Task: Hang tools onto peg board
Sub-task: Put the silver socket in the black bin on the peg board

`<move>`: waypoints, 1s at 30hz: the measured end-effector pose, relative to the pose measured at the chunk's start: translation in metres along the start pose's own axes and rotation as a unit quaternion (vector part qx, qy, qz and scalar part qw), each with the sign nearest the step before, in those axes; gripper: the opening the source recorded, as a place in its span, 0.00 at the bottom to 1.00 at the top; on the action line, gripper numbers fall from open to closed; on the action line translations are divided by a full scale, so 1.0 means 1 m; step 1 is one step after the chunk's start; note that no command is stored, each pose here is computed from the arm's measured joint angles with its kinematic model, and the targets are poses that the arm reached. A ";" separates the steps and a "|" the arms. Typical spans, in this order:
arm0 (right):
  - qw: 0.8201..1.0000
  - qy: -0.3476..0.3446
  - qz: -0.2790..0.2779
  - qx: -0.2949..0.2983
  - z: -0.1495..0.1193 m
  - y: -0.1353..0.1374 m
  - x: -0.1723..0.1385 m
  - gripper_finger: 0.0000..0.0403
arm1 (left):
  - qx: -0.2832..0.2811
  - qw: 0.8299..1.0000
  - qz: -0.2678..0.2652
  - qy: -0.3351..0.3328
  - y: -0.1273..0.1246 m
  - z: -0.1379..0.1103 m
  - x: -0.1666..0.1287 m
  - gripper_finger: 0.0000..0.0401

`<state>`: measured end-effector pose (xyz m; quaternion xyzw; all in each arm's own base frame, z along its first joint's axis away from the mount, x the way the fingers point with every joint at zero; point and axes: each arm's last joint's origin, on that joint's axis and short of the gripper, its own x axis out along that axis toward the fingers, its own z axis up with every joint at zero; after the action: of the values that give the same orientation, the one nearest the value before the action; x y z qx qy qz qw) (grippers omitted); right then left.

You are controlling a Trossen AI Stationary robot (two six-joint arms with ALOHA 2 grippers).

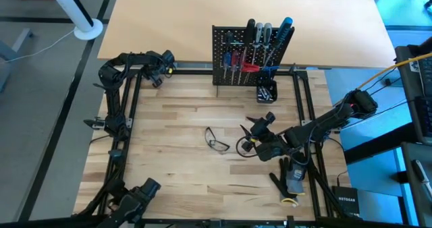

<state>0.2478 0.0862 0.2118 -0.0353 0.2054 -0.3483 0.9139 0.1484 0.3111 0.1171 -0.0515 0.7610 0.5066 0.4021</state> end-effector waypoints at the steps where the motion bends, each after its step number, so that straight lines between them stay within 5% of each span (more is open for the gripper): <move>1: 1.000 0.000 0.000 0.000 0.000 0.000 0.000 0.48 | -0.001 1.000 -0.005 -0.001 0.000 0.000 0.000 0.00; 18: 1.000 0.011 0.009 -0.008 -0.002 0.000 0.000 0.48 | 0.035 0.999 -0.032 0.024 -0.007 -0.008 -0.006 0.00; 25: 1.000 0.012 0.009 -0.007 -0.002 0.000 0.000 0.48 | 0.066 0.993 -0.095 0.011 -0.024 -0.011 -0.026 0.00; 30: 1.000 0.011 0.009 -0.007 -0.002 0.000 0.000 0.48 | 0.105 0.992 -0.076 0.004 -0.038 -0.014 -0.042 0.01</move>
<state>0.2468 0.0863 0.2098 -0.0358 0.2185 -0.3395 0.9142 0.1871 0.2674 0.1196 -0.0692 0.8056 0.3913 0.4394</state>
